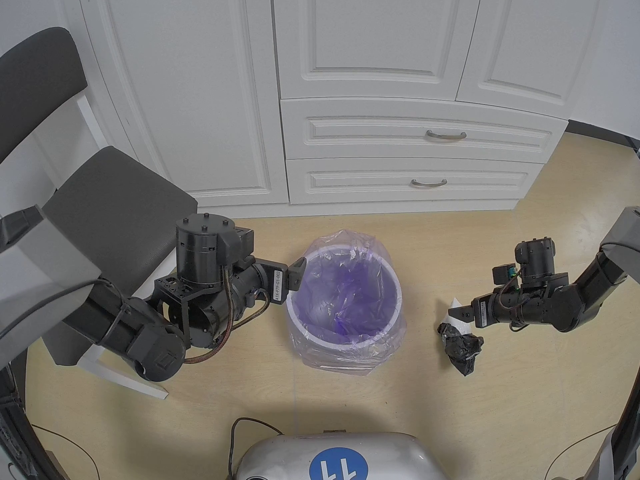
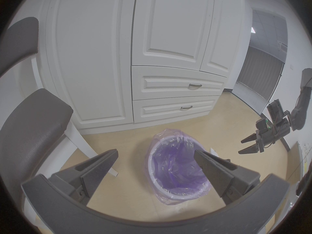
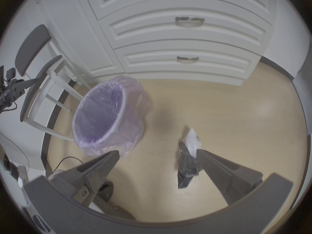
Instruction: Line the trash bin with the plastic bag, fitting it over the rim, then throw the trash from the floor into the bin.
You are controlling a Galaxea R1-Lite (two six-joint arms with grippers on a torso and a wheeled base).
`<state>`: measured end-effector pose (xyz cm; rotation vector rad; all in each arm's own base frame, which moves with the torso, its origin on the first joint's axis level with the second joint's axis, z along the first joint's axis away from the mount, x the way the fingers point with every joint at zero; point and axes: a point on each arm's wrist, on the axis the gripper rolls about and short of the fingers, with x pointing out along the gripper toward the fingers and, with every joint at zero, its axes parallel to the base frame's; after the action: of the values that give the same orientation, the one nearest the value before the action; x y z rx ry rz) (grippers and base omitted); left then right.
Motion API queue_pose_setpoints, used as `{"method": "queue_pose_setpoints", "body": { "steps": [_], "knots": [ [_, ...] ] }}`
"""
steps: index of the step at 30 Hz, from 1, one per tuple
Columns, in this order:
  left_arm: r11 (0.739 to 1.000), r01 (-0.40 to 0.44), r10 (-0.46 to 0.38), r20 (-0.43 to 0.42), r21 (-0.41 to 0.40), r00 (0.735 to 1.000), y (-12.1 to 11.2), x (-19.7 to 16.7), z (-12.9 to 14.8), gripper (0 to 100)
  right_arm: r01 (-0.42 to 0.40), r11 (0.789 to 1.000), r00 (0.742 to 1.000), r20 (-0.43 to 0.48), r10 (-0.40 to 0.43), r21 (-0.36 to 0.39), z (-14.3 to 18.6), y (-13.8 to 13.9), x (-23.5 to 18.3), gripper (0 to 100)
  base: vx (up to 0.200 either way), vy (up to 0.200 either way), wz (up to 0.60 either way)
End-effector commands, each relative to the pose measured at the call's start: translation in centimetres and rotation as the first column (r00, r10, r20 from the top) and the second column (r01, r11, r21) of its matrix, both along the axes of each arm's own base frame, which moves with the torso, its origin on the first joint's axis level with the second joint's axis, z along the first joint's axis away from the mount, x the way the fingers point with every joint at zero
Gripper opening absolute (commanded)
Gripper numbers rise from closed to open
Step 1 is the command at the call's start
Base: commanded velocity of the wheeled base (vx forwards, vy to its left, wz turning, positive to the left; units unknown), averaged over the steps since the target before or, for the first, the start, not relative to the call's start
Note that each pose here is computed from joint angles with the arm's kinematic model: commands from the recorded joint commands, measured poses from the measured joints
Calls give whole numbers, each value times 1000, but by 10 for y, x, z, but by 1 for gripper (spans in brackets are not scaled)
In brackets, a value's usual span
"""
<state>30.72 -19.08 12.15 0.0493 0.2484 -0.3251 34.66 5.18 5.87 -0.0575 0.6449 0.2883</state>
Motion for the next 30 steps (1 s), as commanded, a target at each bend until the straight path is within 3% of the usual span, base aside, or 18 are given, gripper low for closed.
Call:
{"method": "queue_pose_setpoints", "body": {
  "steps": [1, 4, 11, 18, 24, 27, 30],
  "knots": [
    [1000, 13, -13, 19, -14, 1000, 0, -9, 10, 100, 17, 1000, 1000, 19, -17, 8, 31, -6, -1, 100, 0, 0, 0],
    [1000, 15, -15, 19, -19, 1000, 7, -21, 15, 100, 51, 999, 998, -46, -50, 14, 55, -17, -4, 100, 0, 0, 0],
    [1000, 8, -8, 5, -12, 1000, 21, -45, 19, 100, 92, 995, 993, -74, -89, 35, 93, -25, -23, 100, 0, 0, 0],
    [996, 18, -17, 20, -83, 1000, 36, -75, 27, 100, 100, 994, 994, -37, -99, 36, 114, -26, -41, 100, 0, 0, 0],
    [990, -11, 3, -60, -137, 998, 36, -76, 11, 100, 192, 981, 980, -45, -193, -24, 110, -32, -53, 100, 0, 0, 0],
    [995, -33, 20, -129, -96, 991, 38, -76, -10, 100, 235, 971, 971, -49, -234, 38, 117, -33, -72, 100, 0, 0, 0],
    [997, -59, 48, -206, -50, 977, 44, -77, -33, 100, 249, 962, 965, -114, -236, 113, 108, -22, -92, 100, 0, 0, 0]
  ]
}}
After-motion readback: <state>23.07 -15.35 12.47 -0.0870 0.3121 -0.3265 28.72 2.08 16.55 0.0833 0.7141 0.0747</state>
